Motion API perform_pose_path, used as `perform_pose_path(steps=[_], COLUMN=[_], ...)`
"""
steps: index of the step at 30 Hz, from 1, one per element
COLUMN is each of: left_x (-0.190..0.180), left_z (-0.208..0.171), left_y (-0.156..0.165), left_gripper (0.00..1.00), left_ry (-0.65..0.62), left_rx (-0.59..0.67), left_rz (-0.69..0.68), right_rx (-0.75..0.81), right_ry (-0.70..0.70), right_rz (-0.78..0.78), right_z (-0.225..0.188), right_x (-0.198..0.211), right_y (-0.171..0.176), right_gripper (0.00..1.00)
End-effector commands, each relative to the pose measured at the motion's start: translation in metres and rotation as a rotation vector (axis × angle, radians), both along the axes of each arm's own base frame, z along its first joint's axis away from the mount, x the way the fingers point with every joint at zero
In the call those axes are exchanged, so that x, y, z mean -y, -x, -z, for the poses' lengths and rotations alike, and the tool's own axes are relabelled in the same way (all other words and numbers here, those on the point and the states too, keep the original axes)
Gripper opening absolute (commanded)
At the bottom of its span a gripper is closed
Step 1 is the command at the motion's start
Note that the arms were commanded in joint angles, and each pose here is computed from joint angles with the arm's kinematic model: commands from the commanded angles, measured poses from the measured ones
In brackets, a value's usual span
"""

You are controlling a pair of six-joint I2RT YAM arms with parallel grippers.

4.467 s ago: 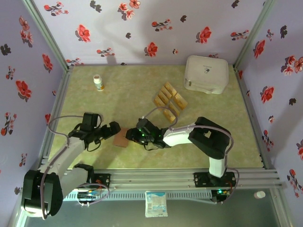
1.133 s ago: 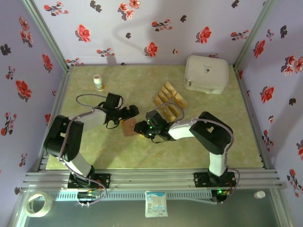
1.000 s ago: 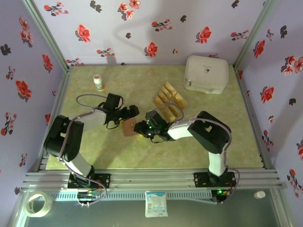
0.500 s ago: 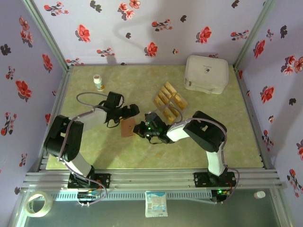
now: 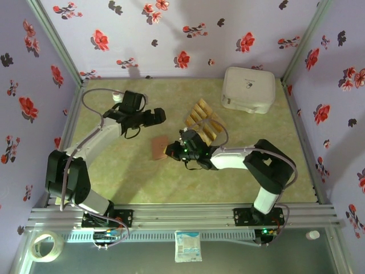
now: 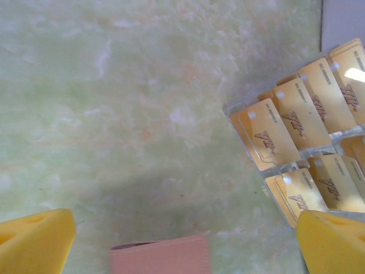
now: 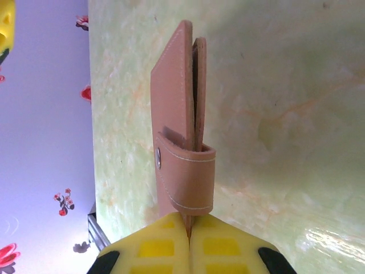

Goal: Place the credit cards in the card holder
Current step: Pick up the card holder from the center of the table.

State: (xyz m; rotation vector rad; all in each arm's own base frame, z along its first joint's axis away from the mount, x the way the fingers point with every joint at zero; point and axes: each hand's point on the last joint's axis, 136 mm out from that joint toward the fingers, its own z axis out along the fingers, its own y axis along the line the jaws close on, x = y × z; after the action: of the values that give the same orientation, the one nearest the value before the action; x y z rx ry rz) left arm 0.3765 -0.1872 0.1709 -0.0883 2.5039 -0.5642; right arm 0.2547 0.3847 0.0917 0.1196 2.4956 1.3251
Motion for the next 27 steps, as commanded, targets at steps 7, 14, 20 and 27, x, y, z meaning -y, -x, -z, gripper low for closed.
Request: perform_pose_path(steps=[7,14,20,27], left_x=[-0.04,-0.031,-0.025,0.009], left_z=[-0.045,-0.045,-0.054,-0.035], left_y=[-0.016,-0.012,-0.029,-0.028], left_gripper=[1.0,1.0,1.0,1.0], left_ry=[-0.105,-0.103,-0.02,0.185], left_rx=[0.104,0.14,0.181,0.112], left_rz=[-0.057,0.043,-0.001,0.054], right_rx=[0.146,0.173,0.189,0.21], right_ry=[0.071,0.051,0.034,-0.024], right_rz=[-0.015,-0.021,0.022,0.03], right_z=[-0.046,-0.057,-0.065,-0.082], right_x=[0.012,0.011,0.03,0.046], right_y=[-0.015,-0.019,-0.034,-0.049], right_gripper=[0.0,0.0,0.0,0.0])
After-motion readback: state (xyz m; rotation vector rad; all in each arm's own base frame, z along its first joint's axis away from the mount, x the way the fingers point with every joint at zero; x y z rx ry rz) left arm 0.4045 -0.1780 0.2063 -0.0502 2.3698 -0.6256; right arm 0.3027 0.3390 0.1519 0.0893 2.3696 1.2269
